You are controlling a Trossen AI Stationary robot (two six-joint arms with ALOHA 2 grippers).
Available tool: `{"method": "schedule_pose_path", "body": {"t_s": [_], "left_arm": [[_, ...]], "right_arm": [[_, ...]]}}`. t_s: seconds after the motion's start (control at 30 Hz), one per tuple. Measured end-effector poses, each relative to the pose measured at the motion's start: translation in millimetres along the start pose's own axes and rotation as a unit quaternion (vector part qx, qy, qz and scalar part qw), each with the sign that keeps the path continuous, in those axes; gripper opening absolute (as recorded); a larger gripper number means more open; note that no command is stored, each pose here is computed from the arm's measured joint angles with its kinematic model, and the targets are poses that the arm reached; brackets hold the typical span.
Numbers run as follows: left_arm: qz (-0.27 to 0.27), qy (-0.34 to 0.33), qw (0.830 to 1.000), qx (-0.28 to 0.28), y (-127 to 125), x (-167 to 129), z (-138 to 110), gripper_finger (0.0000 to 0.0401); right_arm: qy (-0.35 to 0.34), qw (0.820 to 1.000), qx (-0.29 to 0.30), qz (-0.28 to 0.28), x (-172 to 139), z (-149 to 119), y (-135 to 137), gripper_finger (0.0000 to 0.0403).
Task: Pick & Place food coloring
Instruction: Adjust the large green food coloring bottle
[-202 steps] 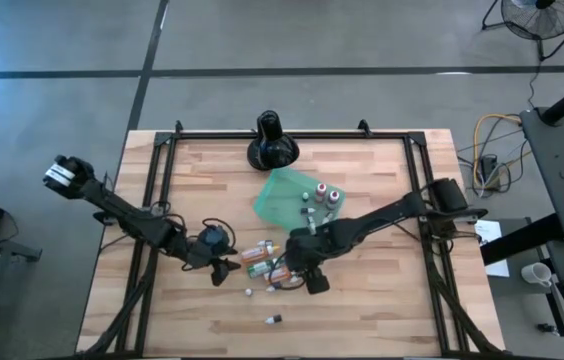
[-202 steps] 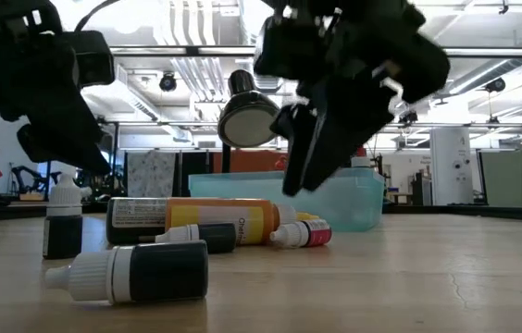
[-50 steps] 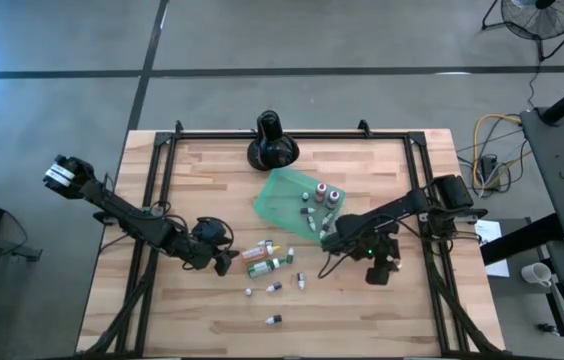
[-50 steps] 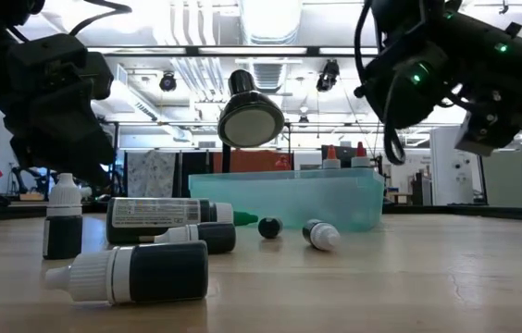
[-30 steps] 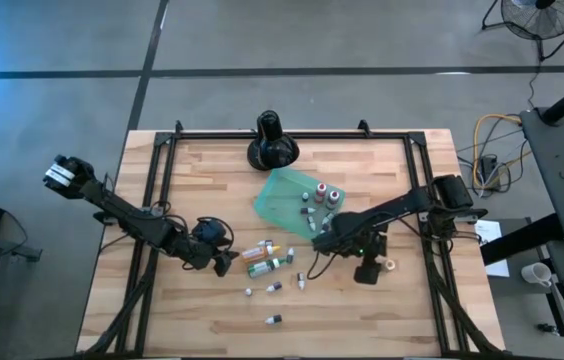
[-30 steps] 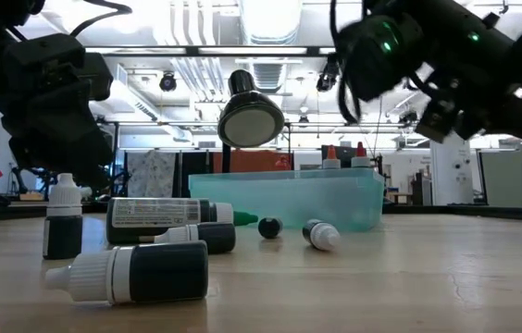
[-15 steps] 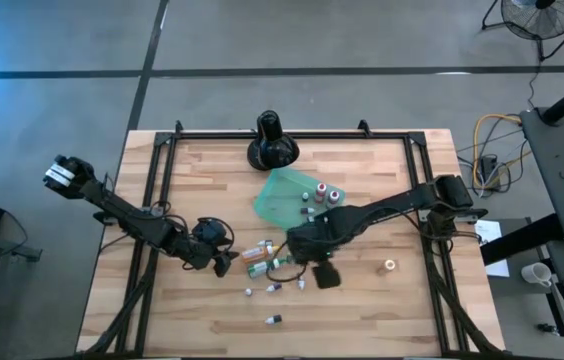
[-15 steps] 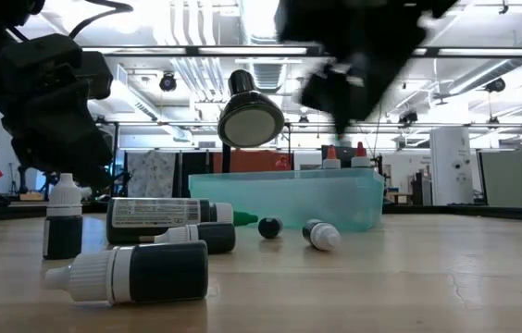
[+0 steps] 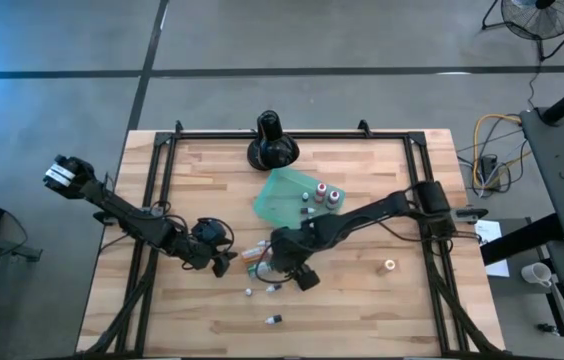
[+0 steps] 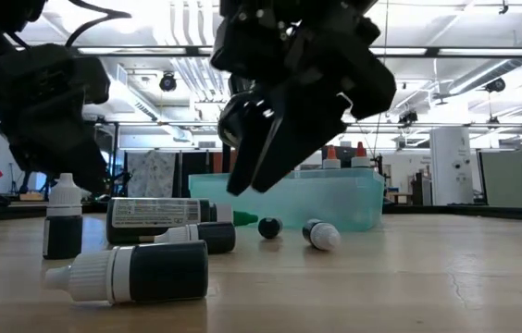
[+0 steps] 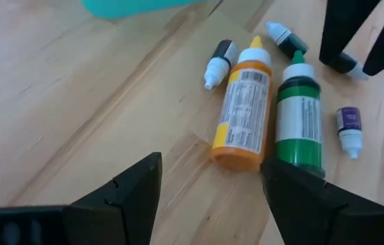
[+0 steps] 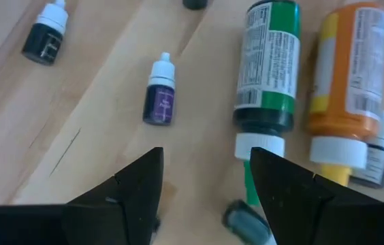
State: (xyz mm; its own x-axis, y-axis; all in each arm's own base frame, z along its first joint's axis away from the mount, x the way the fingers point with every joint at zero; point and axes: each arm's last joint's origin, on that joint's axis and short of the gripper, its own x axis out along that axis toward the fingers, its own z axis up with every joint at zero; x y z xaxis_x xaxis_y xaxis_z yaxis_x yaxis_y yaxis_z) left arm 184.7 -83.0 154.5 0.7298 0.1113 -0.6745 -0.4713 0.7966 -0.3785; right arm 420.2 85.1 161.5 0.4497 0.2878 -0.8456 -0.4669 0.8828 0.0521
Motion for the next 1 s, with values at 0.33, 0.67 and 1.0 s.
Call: {"method": "schedule_pose_path", "body": {"t_s": [0.33,0.67,1.0], "left_arm": [[0.005,0.020,1.000,0.007,9.4,1.9,-7.4,0.0223],[0.002,0.019,1.000,-0.001,26.3,-1.5,-15.2,0.0223],[0.005,0.011,1.000,-0.020,43.9,-4.4,-19.9,0.0223]], "right_arm": [[0.001,0.998,0.020,-0.064,11.2,7.2,-10.5,0.0215],[-0.029,0.998,0.023,-0.041,23.5,6.6,-25.5,0.0215],[-0.010,0.999,0.041,-0.024,35.1,-3.5,-32.7,0.0214]]}}
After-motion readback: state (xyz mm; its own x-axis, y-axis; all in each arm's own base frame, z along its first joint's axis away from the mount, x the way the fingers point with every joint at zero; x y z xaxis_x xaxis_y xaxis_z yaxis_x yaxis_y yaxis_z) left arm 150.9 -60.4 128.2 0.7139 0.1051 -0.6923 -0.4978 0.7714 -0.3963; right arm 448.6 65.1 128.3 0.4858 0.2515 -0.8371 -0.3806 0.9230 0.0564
